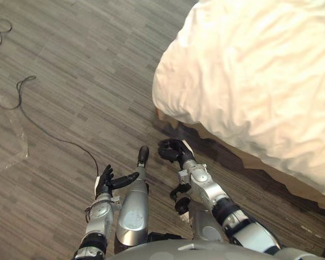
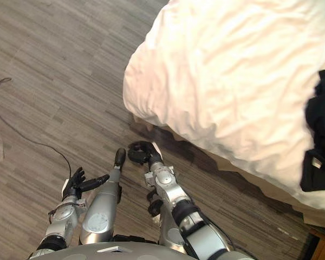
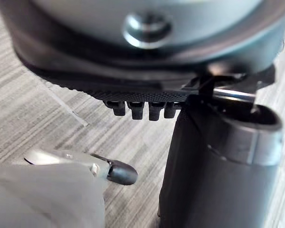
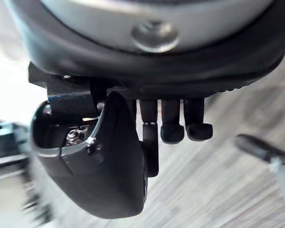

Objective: Tidy up the quilt and then pick up the clothes from the bed and put them into the laundry hamper

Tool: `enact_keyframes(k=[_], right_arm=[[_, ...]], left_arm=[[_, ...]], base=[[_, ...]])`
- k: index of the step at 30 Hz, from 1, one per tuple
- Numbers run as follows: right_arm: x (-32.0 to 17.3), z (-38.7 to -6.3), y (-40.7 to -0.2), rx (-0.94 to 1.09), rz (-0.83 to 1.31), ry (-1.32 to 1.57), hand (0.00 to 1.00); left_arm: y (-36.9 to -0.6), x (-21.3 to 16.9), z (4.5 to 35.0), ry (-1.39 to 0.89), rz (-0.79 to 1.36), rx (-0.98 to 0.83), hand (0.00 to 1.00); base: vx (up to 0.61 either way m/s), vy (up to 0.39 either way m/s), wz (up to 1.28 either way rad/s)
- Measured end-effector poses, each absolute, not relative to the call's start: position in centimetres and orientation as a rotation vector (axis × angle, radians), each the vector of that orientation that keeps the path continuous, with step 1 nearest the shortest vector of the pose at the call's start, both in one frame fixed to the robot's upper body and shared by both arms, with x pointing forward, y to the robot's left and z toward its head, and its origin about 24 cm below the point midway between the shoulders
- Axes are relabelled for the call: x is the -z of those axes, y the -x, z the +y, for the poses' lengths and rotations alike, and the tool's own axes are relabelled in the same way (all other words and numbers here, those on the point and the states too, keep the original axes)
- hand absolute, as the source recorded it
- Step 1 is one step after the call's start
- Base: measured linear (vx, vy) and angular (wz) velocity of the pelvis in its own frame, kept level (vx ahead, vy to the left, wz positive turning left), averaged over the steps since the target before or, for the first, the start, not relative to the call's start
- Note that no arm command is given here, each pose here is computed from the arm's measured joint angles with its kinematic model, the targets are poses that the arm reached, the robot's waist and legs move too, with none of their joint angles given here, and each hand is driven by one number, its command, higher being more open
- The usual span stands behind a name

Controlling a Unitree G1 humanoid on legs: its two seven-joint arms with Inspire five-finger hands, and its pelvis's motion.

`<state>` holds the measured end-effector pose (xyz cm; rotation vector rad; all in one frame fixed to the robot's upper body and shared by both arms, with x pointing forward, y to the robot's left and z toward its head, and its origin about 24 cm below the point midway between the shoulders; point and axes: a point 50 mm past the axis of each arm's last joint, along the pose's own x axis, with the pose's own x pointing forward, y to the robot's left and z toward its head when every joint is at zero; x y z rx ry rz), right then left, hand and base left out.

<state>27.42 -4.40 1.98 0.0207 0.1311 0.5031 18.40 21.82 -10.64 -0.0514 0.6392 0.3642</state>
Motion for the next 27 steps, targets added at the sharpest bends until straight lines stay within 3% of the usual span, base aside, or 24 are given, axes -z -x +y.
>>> enact_keyframes(k=[5, 9, 14, 19, 24, 27], right_arm=[[-13.7, -1.2, -24.7, -0.862, -0.308, -0.518, 0.00], [-20.4, -1.0, -25.1, -0.906, -0.587, -0.661, 0.00], [-26.8, -4.0, -29.2, -0.664, -0.803, -0.656, 0.00], [-31.1, -8.9, -34.3, -0.339, -0.824, -0.661, 0.00], [-28.9, -17.8, -37.7, 0.066, -0.713, -0.653, 0.00], [-26.9, -18.9, -36.5, 0.096, -0.781, -0.723, 0.00]], left_arm=[[-16.1, 12.1, 23.1, -0.045, 0.752, -0.360, 1.00], [-16.2, 12.3, 22.5, -0.069, 0.770, -0.324, 1.00], [-18.4, 11.3, 21.2, 0.001, 0.700, -0.314, 1.00], [-20.8, 9.7, 20.4, 0.111, 0.577, -0.333, 1.00], [-21.6, 9.3, 19.6, 0.228, 0.535, -0.358, 1.00], [-21.5, 9.6, 18.4, 0.315, 0.541, -0.378, 1.00]], base=[[0.00, -0.018, -0.42], [0.01, 0.006, -0.34], [-0.08, 0.019, -0.13], [-0.19, 0.006, -0.15], [-0.05, 0.008, -0.02], [0.11, 0.059, -0.13]])
